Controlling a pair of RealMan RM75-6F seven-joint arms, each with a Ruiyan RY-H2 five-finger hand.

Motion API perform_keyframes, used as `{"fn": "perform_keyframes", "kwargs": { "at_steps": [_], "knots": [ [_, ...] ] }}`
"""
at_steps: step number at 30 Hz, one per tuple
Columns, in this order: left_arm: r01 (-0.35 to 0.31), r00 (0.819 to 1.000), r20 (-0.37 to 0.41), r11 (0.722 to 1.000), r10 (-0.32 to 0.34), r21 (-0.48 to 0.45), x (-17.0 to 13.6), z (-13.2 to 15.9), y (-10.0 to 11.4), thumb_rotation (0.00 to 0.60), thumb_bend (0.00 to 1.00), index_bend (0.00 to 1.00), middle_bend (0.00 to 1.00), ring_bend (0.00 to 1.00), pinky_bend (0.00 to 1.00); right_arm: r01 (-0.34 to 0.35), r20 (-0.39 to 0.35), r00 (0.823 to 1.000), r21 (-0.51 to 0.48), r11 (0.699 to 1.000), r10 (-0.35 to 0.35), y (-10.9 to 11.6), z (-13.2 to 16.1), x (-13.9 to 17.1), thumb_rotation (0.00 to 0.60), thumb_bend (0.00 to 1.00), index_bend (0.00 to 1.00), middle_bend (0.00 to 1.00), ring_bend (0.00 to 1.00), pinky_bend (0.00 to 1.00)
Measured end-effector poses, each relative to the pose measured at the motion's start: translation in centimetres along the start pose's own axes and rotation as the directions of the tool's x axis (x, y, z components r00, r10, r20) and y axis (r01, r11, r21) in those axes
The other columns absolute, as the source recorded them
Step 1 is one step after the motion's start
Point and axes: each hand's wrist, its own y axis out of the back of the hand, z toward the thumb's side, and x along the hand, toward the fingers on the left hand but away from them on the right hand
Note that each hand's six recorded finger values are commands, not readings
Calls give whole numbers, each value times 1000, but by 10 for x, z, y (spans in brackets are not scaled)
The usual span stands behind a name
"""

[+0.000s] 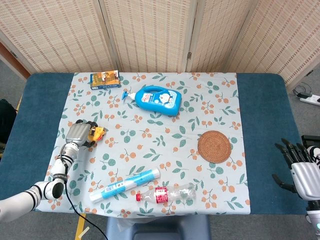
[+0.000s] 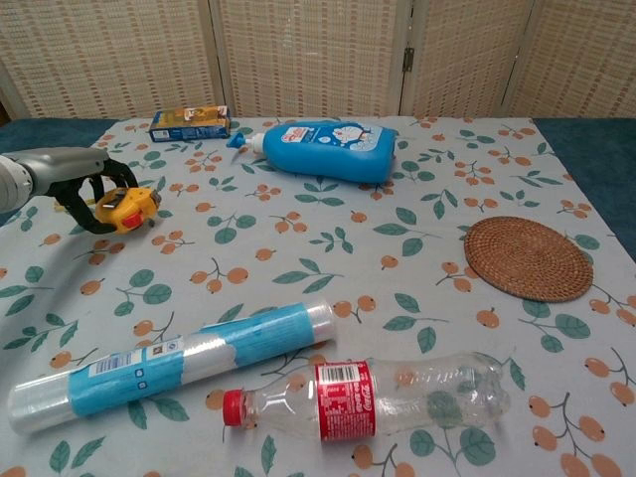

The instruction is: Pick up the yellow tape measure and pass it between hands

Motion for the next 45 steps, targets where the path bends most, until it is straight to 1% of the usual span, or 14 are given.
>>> {"fn": "perform_keyframes", "kwargs": {
  "at_steps": [2, 4, 8, 12, 15, 18, 22, 28, 30, 34, 45],
  "knots": [
    [-9, 1000, 16, 1000, 9, -17, -3, 5, 3, 600, 379, 519, 468, 410, 184, 0, -43, 999, -22, 1000, -1, 3, 10, -7, 600, 317, 225, 79, 83, 0],
    [-20, 999, 46, 999, 21, -43, -8, 15, 9, 600, 379, 522, 471, 410, 183, 2, -105, 994, -48, 999, -7, 7, 25, -18, 600, 317, 275, 76, 50, 0],
    [-34, 992, 119, 995, 45, -93, -22, 42, 20, 600, 379, 522, 472, 410, 183, -15, -216, 976, -98, 995, -6, 11, 56, -40, 600, 317, 339, 75, 27, 0],
    [-64, 975, 204, 989, 90, -130, -40, 75, 38, 600, 379, 523, 472, 410, 172, -69, -314, 949, -139, 988, 23, 11, 92, -63, 600, 317, 394, 78, 27, 0],
    [-98, 958, 254, 986, 130, -136, -50, 98, 51, 600, 379, 526, 475, 410, 168, -120, -368, 928, -160, 980, 54, 9, 115, -78, 600, 317, 419, 83, 23, 0],
    [-122, 942, 297, 984, 157, -133, -58, 119, 62, 600, 379, 528, 476, 410, 150, -171, -404, 911, -185, 968, 84, 6, 137, -91, 600, 317, 440, 91, 28, 0],
    [-143, 923, 341, 983, 175, -116, -65, 142, 70, 600, 379, 528, 477, 410, 134, -219, -422, 899, -212, 952, 113, 0, 160, -106, 600, 317, 453, 96, 30, 0],
    [-171, 904, 382, 981, 193, -92, -71, 169, 75, 600, 379, 528, 478, 410, 133, -245, -433, 892, -213, 946, 133, -5, 185, -124, 600, 317, 453, 94, 29, 0],
    [-177, 900, 389, 980, 198, -90, -72, 177, 75, 600, 379, 528, 478, 410, 131, -251, -430, 892, -211, 945, 141, -8, 191, -128, 600, 318, 453, 93, 27, 0],
    [-169, 898, 395, 981, 195, -100, -74, 188, 75, 600, 380, 528, 478, 410, 108, -266, -428, 890, -206, 942, 158, -14, 202, -137, 600, 317, 453, 92, 23, 0],
    [-169, 886, 422, 981, 193, -93, -77, 215, 73, 600, 380, 529, 478, 411, 106, -288, -428, 885, -198, 937, 182, -28, 229, -162, 600, 317, 453, 92, 22, 0]
  ]
}}
